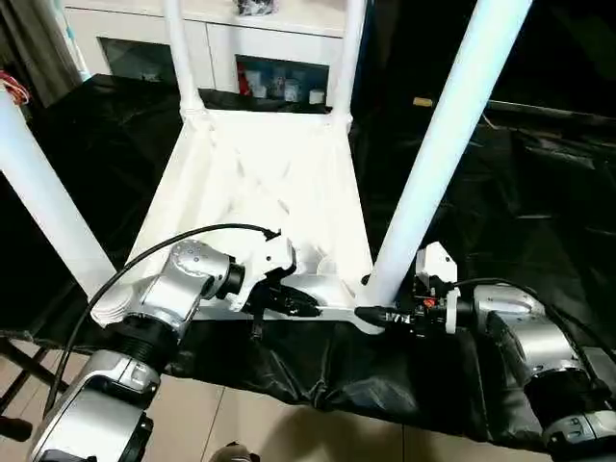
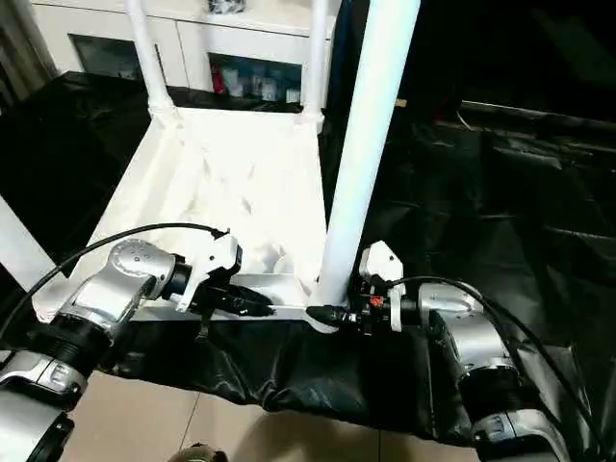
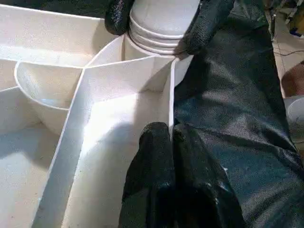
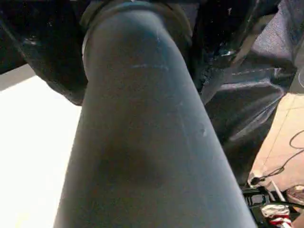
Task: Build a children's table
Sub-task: Rotate leg to tighten
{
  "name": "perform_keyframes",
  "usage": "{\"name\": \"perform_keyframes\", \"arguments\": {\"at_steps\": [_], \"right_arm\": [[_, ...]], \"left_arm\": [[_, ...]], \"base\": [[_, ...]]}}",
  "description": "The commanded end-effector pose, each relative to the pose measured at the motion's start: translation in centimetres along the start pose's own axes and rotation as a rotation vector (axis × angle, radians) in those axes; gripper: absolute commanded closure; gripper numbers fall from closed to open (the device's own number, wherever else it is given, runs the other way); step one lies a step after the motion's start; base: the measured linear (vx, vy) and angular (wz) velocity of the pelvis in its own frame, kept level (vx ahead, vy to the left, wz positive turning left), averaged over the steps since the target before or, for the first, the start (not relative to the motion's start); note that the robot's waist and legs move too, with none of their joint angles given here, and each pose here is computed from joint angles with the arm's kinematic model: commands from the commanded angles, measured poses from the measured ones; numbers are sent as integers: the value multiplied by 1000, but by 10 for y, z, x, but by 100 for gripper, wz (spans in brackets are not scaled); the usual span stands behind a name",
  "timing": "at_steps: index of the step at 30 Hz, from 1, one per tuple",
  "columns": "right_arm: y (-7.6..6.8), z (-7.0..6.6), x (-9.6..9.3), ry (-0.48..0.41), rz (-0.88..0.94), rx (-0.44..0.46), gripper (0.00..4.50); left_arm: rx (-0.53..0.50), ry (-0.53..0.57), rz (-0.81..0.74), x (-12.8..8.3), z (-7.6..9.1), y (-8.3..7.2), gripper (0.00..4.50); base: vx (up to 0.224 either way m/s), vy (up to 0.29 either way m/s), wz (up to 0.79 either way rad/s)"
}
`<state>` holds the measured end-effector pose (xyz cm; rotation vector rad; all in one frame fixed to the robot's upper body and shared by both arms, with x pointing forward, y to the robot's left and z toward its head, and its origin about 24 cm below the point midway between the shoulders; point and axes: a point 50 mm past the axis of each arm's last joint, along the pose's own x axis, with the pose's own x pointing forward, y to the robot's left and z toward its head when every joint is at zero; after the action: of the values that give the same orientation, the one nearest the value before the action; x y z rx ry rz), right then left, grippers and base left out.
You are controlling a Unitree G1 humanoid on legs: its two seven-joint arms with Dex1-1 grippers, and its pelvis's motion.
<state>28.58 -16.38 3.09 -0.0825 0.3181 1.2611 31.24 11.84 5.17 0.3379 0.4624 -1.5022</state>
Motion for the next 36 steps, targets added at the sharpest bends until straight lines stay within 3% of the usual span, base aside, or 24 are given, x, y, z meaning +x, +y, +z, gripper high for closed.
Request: {"name": "perform_keyframes", "arguments": {"at_steps": [1,5,10,12,13,15,16,18,19,21,24,25,29,33,36], "right_arm": [[10,-2,14,-20,43,4,183],[1,-5,26,-94,-178,42,185],[-11,-11,48,-87,-485,128,186],[-11,-11,50,-88,-507,137,186],[-14,-8,61,-92,-594,176,186],[-15,-6,68,-90,-637,190,186],[-14,0,82,-105,-676,216,186],[-14,1,85,-111,-687,222,186],[-11,9,92,-138,-661,194,186],[-10,11,94,-148,-650,179,186],[-10,12,94,-153,-647,176,186],[-11,13,91,-167,-633,168,130],[-16,13,71,-175,-593,118,94],[-18,13,55,-157,-526,70,94],[-14,13,36,-131,-362,-2,94]], "left_arm": [[55,-57,95,6,19,9,450],[44,-86,218,18,27,17,450],[22,-111,324,42,42,22,450],[20,-112,332,44,44,22,450],[4,-116,382,52,49,24,450],[1,-118,395,56,52,23,450],[-4,-124,404,63,55,21,450],[-5,-125,407,65,55,21,450],[6,-127,370,66,53,17,450],[12,-127,353,66,51,16,450],[13,-125,349,65,51,16,450],[17,-120,337,62,48,16,450],[41,-120,293,46,42,16,450],[64,-123,213,35,38,12,450],[83,-100,140,20,31,9,450]], "base": [[0,0,0],[0,0,0],[0,0,0],[0,0,0],[0,0,0],[0,0,0],[0,0,0],[0,0,0],[0,0,0],[0,0,0],[0,0,0],[0,0,0],[0,0,0],[0,0,0],[0,0,0]]}}
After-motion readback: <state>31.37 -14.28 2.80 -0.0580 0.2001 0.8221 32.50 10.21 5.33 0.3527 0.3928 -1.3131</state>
